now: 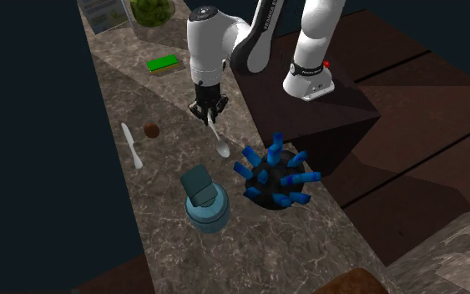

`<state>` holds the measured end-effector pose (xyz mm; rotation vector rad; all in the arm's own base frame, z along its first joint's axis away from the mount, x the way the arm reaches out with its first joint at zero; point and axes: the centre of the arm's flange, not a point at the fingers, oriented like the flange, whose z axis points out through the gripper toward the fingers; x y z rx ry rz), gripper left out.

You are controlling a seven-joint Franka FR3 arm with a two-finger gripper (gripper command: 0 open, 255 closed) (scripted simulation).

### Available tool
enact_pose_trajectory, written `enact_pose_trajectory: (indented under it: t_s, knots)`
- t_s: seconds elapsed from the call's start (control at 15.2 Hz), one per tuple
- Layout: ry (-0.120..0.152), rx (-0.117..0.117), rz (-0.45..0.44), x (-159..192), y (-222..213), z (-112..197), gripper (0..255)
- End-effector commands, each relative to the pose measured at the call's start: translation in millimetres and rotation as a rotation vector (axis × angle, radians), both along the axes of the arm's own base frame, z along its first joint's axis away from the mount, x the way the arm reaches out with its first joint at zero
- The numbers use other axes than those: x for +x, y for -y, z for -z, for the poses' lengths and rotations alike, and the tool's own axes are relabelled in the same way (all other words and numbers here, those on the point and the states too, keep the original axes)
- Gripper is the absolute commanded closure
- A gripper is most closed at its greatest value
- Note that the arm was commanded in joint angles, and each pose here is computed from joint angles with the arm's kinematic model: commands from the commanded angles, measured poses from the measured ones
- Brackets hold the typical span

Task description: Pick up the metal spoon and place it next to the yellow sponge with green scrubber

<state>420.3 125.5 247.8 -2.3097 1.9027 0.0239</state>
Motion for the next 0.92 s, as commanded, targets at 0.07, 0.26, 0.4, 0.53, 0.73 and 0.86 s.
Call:
enact_pose_trajectory:
  t_s: [0.07, 0.26, 0.4, 0.53, 0.73, 0.86]
  knots:
    - [0.001, 0.002, -0.002, -3, 40, 1, 255]
    - [0.001, 0.002, -0.002, -4, 79, 1, 255]
    - [0.001, 0.002, -0.002, -4, 106, 1, 255]
    - [0.001, 0.002, -0.002, -5, 132, 1, 255]
    - [0.001, 0.002, -0.002, -5, 172, 1, 255]
    - [0.001, 0.002, -0.002, -6, 198, 1, 255]
